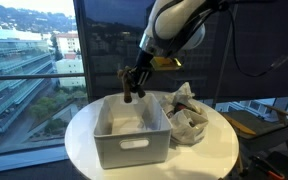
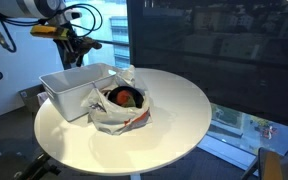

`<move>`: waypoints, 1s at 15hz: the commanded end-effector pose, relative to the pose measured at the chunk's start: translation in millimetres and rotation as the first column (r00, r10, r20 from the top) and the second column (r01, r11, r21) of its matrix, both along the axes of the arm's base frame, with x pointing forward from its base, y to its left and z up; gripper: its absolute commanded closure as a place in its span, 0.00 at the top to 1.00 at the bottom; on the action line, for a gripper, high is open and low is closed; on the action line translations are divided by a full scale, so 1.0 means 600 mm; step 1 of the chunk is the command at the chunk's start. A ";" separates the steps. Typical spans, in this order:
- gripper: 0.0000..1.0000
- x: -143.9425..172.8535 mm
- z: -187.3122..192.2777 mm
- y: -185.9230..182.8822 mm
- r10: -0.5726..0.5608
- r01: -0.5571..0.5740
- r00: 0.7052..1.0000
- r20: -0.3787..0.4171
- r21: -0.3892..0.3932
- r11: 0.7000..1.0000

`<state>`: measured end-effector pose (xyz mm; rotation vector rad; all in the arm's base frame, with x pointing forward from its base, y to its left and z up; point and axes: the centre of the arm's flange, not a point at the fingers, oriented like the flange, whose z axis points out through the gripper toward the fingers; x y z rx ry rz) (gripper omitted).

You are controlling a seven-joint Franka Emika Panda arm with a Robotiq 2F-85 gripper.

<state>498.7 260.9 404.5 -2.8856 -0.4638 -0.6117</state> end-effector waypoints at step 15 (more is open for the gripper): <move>0.07 -0.169 0.077 -0.402 -0.532 0.534 0.845 -0.059 0.158 0.831</move>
